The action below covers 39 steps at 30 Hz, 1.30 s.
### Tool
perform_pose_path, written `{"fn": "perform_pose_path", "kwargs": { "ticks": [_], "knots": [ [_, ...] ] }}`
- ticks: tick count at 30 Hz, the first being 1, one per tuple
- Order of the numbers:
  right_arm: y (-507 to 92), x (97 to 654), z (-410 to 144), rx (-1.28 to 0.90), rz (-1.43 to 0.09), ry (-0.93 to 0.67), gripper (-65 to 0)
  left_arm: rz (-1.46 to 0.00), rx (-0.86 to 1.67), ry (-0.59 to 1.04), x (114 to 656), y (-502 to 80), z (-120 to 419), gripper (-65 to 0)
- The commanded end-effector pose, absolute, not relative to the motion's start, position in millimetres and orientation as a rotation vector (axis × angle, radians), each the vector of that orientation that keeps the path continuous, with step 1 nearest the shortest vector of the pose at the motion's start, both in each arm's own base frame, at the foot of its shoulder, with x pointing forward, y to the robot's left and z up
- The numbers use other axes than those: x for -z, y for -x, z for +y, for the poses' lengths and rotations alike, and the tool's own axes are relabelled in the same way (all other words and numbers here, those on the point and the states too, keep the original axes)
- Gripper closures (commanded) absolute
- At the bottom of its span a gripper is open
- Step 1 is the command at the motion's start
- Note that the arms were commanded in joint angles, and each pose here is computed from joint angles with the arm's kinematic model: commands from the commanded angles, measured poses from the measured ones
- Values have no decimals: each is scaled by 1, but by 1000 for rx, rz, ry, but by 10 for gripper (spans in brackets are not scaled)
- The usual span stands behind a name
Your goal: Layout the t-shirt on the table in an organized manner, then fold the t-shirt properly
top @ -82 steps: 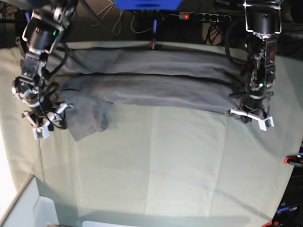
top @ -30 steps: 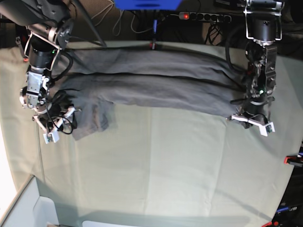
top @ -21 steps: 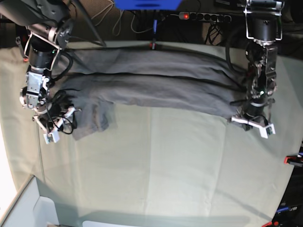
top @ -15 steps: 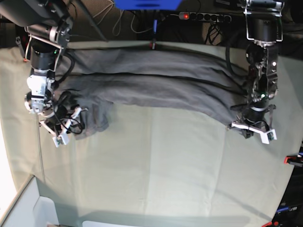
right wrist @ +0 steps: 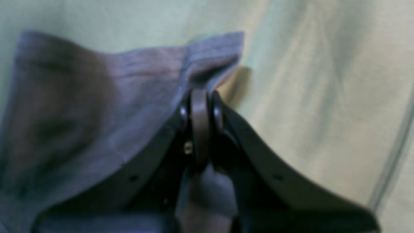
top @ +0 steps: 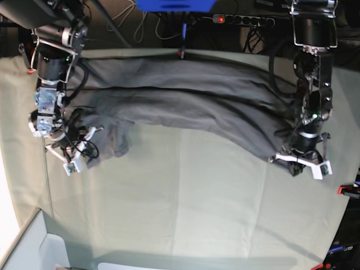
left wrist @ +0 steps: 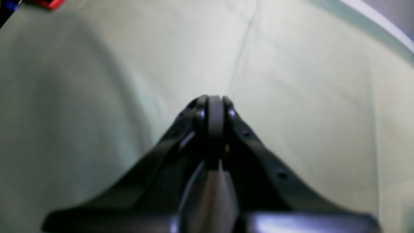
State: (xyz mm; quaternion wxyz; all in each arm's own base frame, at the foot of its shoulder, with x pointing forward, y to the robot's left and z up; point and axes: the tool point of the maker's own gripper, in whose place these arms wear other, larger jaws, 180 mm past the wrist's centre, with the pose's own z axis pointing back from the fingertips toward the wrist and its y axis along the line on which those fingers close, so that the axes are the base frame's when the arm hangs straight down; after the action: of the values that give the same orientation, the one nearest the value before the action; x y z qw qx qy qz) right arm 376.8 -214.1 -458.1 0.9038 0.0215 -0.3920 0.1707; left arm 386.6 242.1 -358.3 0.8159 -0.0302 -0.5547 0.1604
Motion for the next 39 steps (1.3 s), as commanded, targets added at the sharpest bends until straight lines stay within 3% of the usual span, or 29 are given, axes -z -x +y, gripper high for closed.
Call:
{"fn": "perform_pose_path", "kwargs": {
  "ticks": [1,12,17,26,39],
  "knots": [
    [-397,429,-221,-361,-907,-28,0,-1260,-332,63,333,-397,245,-1],
    [-425,344,-230,-359,-1149,42,0,-1341,-328,82,300,-423,243,-1],
    [-433,310,-257,-256,-1242,93,0,-1388,-327,91,280,-438,242,-1],
    [-424,298,-280,-93,-1304,110,0,-1367,-319,97,285,-449,238,-1],
    [-383,279,-272,-46,-1404,100,0,-1404,-310,98,272,-447,238,-1]
  ]
}}
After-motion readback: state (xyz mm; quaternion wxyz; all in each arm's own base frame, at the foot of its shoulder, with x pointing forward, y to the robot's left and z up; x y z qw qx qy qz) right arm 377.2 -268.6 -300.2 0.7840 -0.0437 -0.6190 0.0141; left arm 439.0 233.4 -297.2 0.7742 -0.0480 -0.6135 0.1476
